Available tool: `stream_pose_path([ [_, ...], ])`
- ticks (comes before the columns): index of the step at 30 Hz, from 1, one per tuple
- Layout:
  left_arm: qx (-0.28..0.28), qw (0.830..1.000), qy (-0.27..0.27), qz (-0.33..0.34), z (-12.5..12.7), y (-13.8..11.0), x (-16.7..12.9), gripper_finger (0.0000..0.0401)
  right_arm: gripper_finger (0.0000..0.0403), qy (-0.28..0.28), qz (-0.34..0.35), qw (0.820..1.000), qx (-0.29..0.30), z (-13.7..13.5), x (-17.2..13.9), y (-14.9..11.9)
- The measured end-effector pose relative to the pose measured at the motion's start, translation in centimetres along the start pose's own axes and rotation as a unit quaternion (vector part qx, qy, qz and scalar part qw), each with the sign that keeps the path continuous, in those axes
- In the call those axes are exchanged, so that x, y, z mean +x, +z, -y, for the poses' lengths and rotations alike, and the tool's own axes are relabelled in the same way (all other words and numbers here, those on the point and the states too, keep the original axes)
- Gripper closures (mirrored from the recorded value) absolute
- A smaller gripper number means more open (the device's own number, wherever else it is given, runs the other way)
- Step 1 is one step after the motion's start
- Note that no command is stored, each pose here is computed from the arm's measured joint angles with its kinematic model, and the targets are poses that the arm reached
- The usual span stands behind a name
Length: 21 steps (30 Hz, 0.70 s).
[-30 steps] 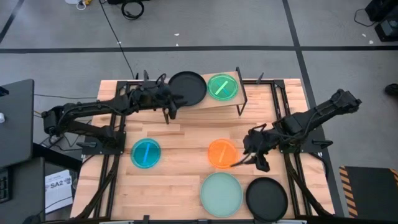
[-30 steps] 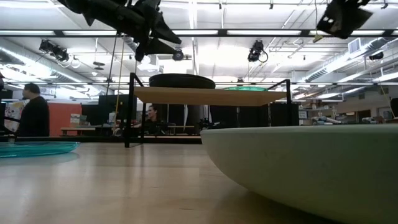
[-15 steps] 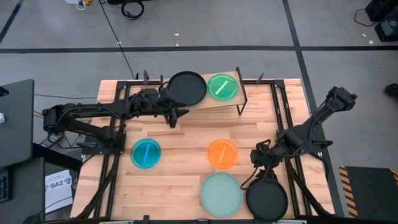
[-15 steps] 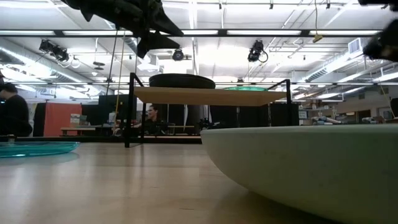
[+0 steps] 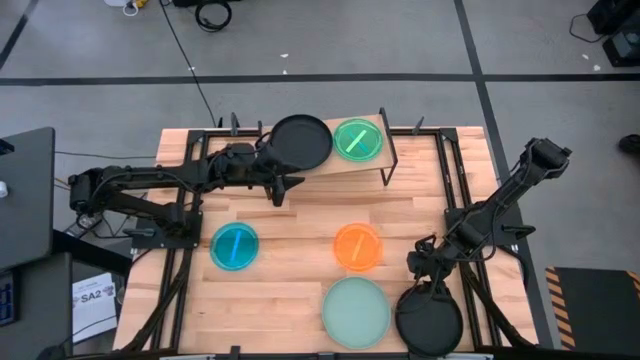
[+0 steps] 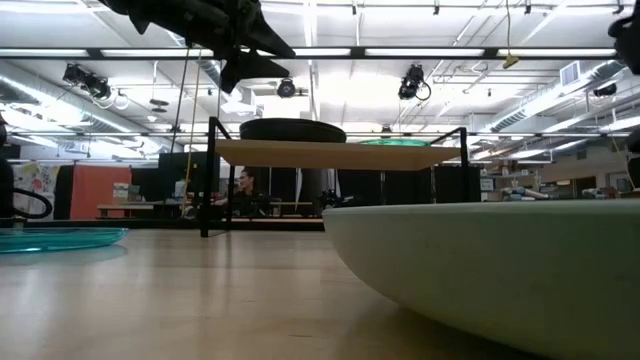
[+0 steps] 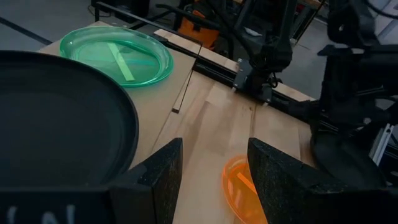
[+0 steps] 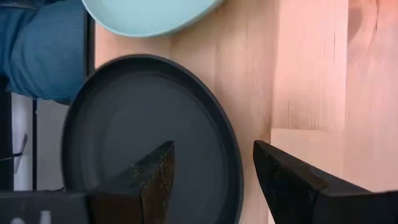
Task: Place and stack plates onto a shelf
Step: Stack the black plate on top of the black plate on the shelf
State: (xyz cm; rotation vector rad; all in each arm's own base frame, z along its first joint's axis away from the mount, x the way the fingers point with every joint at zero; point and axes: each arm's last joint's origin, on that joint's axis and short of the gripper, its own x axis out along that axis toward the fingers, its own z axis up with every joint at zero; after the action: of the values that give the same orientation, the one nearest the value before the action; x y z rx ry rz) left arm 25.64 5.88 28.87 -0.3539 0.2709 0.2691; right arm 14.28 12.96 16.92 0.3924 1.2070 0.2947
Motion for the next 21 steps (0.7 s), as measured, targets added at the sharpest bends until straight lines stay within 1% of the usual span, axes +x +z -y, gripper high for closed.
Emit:
stream_pose_path([
  [3, 0.0, 1.0, 0.0, 0.0, 0.0, 0.0, 0.0, 0.0213, 0.018, 0.004, -0.001, 1.0, -0.005, 0.2, 0.4, -0.4],
  [7, 0.0, 1.0, 0.0, 0.0, 0.0, 0.0, 0.0, 0.0213, 0.0183, -0.004, -0.006, 1.0, -0.006, 0.6, 0.7, -0.8],
  [13, 0.0, 1.0, 0.0, 0.0, 0.0, 0.0, 0.0, 0.0213, 0.019, -0.003, -0.005, 1.0, 0.015, 1.2, 1.2, -1.4],
  [21, 0.0, 1.0, 0.0, 0.0, 0.0, 0.0, 0.0, 0.0213, 0.0197, -0.01, -0.013, 1.0, 0.022, 2.3, 1.9, -2.3],
])
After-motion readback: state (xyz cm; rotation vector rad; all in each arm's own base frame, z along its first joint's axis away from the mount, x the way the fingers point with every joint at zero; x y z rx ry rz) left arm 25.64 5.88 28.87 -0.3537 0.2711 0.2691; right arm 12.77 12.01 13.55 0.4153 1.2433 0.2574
